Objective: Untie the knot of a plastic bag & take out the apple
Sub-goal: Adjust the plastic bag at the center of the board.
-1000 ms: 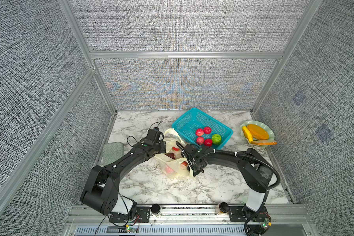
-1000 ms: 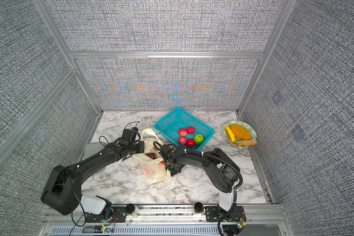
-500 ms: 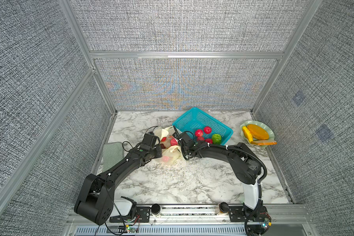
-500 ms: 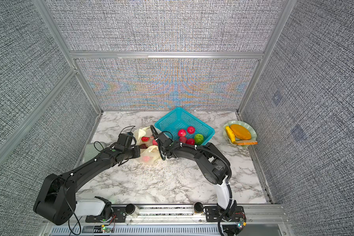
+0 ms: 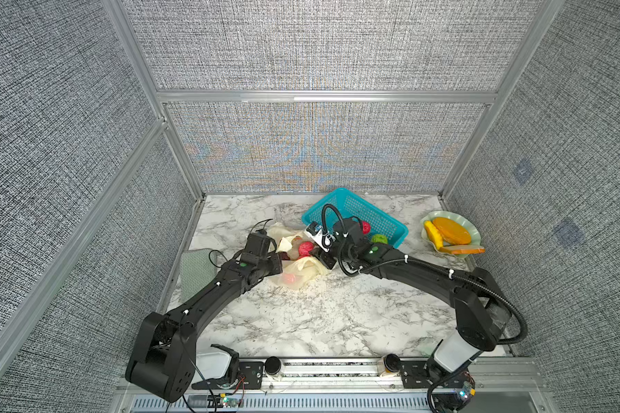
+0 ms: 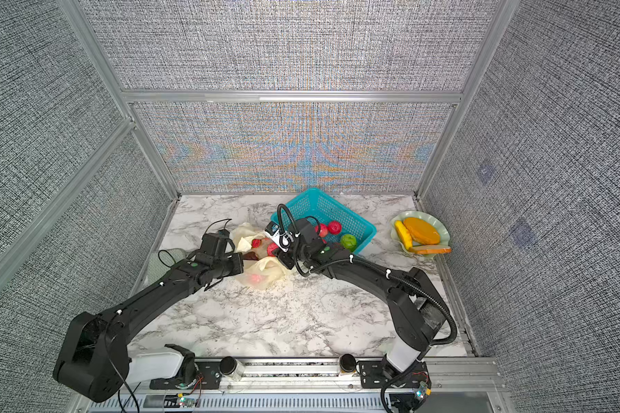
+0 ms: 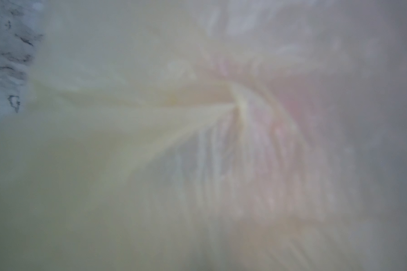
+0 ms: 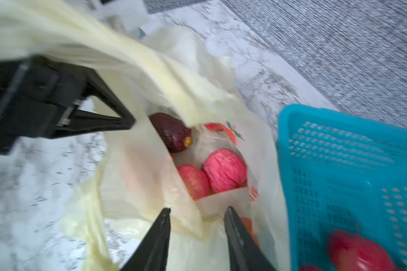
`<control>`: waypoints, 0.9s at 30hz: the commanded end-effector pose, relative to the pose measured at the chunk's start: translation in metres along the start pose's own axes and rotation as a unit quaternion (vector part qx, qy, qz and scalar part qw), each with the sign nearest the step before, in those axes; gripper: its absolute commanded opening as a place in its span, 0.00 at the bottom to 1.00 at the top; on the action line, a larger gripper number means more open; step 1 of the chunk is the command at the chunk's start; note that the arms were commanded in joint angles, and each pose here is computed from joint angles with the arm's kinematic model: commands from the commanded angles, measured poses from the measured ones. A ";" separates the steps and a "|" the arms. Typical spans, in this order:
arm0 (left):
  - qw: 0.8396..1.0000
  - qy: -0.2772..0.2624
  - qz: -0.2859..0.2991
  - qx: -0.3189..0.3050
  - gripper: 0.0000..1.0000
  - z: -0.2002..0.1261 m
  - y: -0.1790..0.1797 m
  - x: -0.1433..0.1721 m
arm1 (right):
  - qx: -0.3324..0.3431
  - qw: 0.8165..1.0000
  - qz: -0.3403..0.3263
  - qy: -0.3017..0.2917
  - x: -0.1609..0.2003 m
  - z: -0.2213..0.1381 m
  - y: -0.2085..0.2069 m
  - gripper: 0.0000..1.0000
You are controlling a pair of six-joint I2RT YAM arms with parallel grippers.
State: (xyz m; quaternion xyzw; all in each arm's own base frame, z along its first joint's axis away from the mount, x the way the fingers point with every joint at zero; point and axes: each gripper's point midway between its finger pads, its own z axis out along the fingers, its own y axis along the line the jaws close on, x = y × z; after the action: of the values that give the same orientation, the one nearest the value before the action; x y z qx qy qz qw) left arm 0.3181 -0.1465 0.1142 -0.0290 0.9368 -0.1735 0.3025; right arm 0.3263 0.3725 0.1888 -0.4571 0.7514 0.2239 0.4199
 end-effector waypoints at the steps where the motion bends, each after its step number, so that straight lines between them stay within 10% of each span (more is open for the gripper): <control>1: 0.999 -0.030 0.000 0.032 0.00 -0.009 -0.015 -0.018 | -0.110 0.993 0.040 -0.011 -0.011 0.002 0.035 0.35; 27: 0.990 -0.141 0.004 0.014 0.00 -0.021 -0.006 -0.064 | -0.137 0.949 0.098 0.265 0.159 0.027 0.094 0.25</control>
State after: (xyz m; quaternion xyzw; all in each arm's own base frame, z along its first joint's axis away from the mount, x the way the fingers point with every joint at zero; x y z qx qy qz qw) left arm 0.3553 -0.1377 0.1637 -0.0439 0.8877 -0.1822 0.4205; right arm 0.2270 0.3748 0.0488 -0.4877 0.8213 0.2597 0.1416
